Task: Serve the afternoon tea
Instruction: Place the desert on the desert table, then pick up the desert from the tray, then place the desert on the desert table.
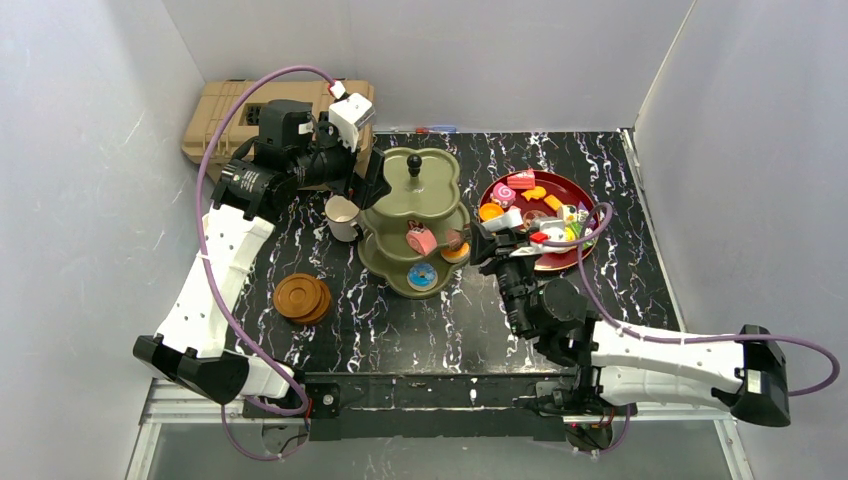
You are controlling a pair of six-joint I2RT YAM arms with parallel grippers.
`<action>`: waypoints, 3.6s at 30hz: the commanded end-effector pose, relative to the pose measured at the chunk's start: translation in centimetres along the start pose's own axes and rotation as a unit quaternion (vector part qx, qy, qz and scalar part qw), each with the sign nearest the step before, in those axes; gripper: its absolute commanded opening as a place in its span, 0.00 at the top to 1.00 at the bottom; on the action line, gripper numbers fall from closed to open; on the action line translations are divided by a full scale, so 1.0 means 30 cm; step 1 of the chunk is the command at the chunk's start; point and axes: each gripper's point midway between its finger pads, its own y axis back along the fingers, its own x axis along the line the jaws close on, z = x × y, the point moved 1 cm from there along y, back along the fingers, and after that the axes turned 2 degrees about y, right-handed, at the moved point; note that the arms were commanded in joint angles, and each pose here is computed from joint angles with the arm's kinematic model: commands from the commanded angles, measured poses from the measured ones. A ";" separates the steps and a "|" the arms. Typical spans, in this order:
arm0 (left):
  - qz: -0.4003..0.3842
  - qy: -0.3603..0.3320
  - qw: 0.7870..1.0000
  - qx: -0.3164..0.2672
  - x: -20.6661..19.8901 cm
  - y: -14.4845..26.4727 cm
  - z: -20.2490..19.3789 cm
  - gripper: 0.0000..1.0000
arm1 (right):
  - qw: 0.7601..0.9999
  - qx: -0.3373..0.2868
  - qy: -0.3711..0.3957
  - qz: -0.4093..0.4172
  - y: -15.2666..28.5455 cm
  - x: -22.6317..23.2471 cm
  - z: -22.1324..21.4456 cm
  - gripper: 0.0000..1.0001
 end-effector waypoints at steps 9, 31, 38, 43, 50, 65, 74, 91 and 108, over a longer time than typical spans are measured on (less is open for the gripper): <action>0.009 -0.008 1.000 -0.021 -0.018 0.073 0.044 0.02 | 0.992 0.009 0.025 -0.126 -0.176 -0.347 -0.052 0.47; 0.011 -0.017 1.000 -0.017 -0.013 0.070 0.033 0.02 | 0.981 0.041 0.036 -0.186 -0.478 -0.542 -0.296 0.44; 0.015 -0.021 1.000 -0.016 -0.008 0.071 0.033 0.02 | 0.977 0.049 0.060 -0.200 -0.489 -0.567 -0.332 0.45; 0.016 -0.023 0.999 -0.014 -0.005 0.069 0.030 0.02 | 0.971 0.052 0.086 -0.215 -0.456 -0.602 -0.317 0.46; 0.013 -0.020 1.000 -0.013 -0.005 0.060 0.033 0.02 | 0.967 0.059 0.108 -0.225 -0.422 -0.645 -0.312 0.47; 0.017 -0.022 1.000 -0.013 0.002 0.058 0.035 0.02 | 0.973 0.088 0.103 -0.187 -0.466 -0.614 -0.401 0.47; 0.017 -0.019 1.000 -0.012 0.002 0.057 0.034 0.02 | 0.971 0.095 0.111 -0.190 -0.477 -0.640 -0.420 0.54; 0.014 -0.018 1.000 -0.011 -0.007 0.065 0.031 0.02 | 0.988 0.055 0.089 -0.110 -0.399 -0.493 -0.100 0.90; 0.014 -0.012 1.000 -0.013 -0.013 0.078 0.035 0.02 | 0.993 0.068 0.000 0.099 -0.315 -0.148 -0.011 0.91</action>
